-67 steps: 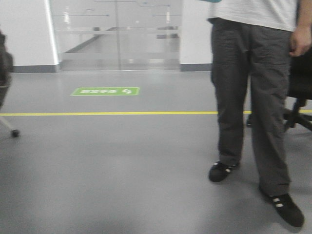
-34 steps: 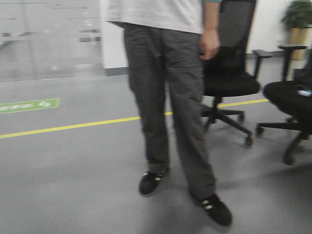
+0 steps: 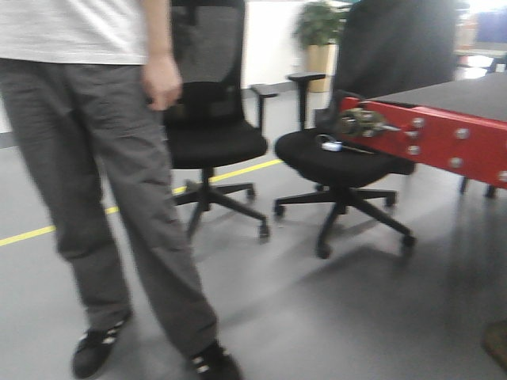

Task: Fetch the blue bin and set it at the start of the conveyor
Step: 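Hold the bin in both grippers while driving to the red-framed conveyor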

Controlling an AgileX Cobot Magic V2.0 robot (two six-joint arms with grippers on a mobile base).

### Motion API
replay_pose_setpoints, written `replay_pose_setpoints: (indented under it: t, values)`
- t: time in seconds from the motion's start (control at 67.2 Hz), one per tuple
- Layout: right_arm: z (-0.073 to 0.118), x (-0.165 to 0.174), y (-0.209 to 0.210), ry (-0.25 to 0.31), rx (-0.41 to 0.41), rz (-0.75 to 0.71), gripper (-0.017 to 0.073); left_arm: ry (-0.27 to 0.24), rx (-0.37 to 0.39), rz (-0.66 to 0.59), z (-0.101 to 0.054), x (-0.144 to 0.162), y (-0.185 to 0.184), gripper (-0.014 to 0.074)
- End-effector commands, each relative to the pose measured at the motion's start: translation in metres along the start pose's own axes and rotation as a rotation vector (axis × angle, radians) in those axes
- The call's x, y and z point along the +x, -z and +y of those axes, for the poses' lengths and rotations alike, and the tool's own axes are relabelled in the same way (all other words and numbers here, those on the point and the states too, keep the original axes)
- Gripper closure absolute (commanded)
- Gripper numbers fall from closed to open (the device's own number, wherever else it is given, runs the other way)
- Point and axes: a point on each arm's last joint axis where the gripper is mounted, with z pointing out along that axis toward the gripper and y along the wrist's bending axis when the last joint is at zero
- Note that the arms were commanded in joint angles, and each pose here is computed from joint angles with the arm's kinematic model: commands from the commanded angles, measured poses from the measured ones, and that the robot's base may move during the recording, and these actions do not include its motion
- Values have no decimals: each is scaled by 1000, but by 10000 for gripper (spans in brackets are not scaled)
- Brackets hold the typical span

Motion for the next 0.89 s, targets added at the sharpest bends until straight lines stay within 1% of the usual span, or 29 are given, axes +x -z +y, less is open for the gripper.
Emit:
replay_pose_setpoints:
  t: [0.0,0.074,0.134,0.447,0.461,0.759,0.878]
  values:
    - [-6,-4,8,50,42,-35,712,11,2,-98,0,-12,8,705]
    - [-6,-4,8,50,42,-37,712,8,-1,-98,0,-12,8,705]
    - [-6,-4,8,50,41,-41,712,-5,-9,-99,1,-12,8,705]
    - [-3,-13,9,52,14,-136,712,-6,-10,-99,1,-12,8,705]
    - [-3,-13,9,52,14,-138,712,-17,-18,-99,2,-12,8,705]
    - [0,-21,10,55,-13,-234,712,-19,-19,-96,2,-12,7,705]
    - [0,-22,10,55,-15,-241,712,-19,-19,-96,2,-12,7,705]
